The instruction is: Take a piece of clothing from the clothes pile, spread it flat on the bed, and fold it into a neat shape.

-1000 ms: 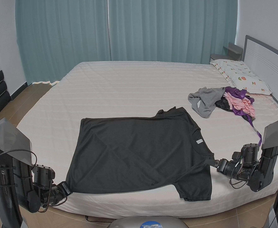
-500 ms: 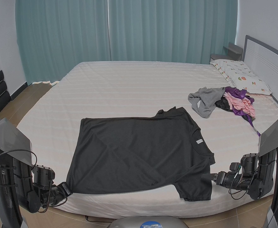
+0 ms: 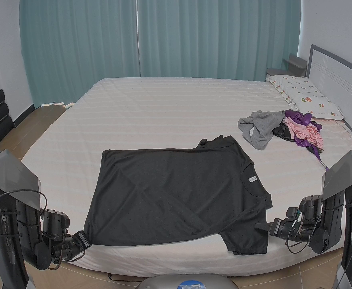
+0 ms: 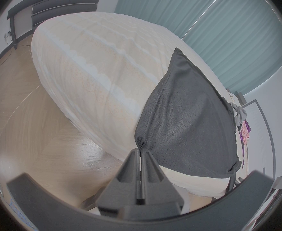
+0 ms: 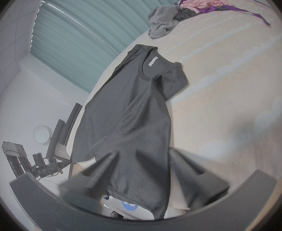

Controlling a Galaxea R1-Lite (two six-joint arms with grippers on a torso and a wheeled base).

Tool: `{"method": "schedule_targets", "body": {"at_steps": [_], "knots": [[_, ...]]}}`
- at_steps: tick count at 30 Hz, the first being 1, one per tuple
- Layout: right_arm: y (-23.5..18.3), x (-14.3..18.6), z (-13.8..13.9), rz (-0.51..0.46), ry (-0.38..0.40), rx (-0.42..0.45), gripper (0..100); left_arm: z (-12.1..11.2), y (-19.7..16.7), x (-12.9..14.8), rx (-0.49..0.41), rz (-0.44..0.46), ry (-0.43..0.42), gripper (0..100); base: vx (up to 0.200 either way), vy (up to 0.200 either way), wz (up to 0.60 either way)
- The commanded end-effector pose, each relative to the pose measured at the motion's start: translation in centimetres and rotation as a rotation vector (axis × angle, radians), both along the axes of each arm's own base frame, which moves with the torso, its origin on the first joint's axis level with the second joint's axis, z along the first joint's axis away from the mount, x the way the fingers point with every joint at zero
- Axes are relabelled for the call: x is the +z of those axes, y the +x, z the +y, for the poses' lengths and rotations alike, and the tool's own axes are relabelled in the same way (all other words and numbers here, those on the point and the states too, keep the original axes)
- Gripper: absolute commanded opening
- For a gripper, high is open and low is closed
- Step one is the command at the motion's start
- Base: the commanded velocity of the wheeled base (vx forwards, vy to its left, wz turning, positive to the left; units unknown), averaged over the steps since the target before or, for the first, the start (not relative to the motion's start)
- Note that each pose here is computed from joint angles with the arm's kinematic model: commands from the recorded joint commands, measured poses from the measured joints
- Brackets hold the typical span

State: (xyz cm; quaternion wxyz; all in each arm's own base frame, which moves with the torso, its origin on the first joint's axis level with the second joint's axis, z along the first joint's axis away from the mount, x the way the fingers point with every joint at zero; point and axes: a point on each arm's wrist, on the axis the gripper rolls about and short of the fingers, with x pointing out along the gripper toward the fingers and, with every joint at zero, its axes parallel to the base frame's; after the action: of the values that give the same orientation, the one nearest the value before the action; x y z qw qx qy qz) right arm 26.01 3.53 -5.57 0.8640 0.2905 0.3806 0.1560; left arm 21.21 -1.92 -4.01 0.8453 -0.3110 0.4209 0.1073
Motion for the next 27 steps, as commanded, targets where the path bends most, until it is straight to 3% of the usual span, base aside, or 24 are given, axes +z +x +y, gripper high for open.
{"method": "schedule_targets", "body": {"at_steps": [1, 7, 20, 27], "knots": [[-0.1, 0.2, -0.1, -0.007, -0.002, -0.007, 0, 0.0, 0.1, 0.0, 0.000, -0.003, -0.001, 0, 0.000, 0.000, 0.00], [-1.5, 1.1, -1.1, 0.017, -0.006, -0.039, 0, 0.0, 0.0, 0.0, 0.000, -0.001, -0.002, 0, 0.000, 0.000, 0.00], [-4.7, 3.2, -1.2, 0.055, 0.009, -0.019, 0, 0.6, -0.3, 0.7, -0.003, -0.013, -0.036, 0, 0.000, 0.000, 0.00], [-5.7, 3.9, -1.2, 0.129, -0.013, -0.003, 0, 0.8, -0.8, 0.7, -0.005, 0.002, -0.024, 0, 0.000, 0.000, 0.00]]}}
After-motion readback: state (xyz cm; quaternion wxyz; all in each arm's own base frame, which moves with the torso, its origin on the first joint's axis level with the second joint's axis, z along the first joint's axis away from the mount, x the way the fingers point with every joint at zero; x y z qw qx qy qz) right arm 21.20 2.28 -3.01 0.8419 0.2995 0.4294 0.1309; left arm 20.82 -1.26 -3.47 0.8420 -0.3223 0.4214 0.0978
